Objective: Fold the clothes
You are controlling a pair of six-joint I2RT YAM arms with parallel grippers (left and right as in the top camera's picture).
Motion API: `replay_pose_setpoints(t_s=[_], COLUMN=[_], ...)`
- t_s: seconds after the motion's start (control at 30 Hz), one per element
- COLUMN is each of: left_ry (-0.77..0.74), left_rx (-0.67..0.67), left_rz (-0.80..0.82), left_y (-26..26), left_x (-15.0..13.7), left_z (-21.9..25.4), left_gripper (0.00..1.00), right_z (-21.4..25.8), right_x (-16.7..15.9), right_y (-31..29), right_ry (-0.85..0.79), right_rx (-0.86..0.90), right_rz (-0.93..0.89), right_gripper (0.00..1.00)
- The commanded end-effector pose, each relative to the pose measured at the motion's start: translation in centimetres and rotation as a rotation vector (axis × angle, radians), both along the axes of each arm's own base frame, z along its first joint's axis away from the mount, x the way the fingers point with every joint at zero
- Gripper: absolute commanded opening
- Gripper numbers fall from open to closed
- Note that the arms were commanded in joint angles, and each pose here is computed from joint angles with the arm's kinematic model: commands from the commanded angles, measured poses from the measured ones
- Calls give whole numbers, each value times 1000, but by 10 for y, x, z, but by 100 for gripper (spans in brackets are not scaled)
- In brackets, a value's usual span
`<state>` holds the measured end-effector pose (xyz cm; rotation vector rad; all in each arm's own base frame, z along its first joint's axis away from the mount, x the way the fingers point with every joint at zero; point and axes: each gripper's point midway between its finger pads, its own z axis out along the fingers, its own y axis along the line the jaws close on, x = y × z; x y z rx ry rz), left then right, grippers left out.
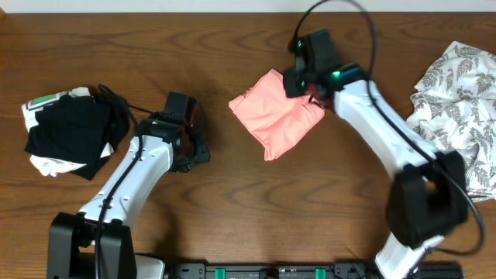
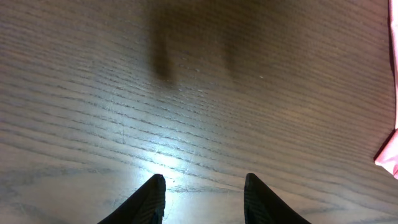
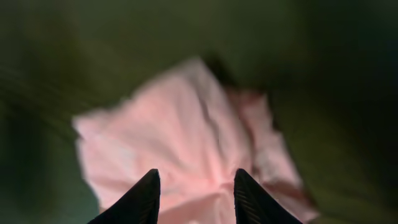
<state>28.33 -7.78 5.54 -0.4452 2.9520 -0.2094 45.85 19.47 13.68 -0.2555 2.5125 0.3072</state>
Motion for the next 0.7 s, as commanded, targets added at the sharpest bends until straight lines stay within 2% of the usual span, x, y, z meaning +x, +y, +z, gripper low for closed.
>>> replay_pose_setpoints(t_s=[0.0, 0.13, 0.33, 0.47, 0.5, 0.67], left_ry=[9, 9, 10, 10, 10, 8], left_rx=[17, 17, 16, 16, 16, 17], left_rz=[-10, -10, -10, -9, -9, -9], left_y=[4, 4, 4, 4, 4, 4], left_x=[-3, -3, -3, -3, -3, -3], left_z=[-3, -3, -3, -3, -3, -3], left_gripper=[41, 41, 42, 43, 50, 61], right_z=[7, -26, -100, -130, -134, -141], right_x=[6, 5, 4, 2, 1, -12], right_y=[-20, -39, -59, -72, -73, -66], right_ry=[-21, 64, 214, 278, 288, 345], right_rx=[-54, -108, -167, -183, -186, -163], right_rz=[-10, -40, -62, -82, -83, -57], right_gripper=[38, 39, 44, 43, 44, 43])
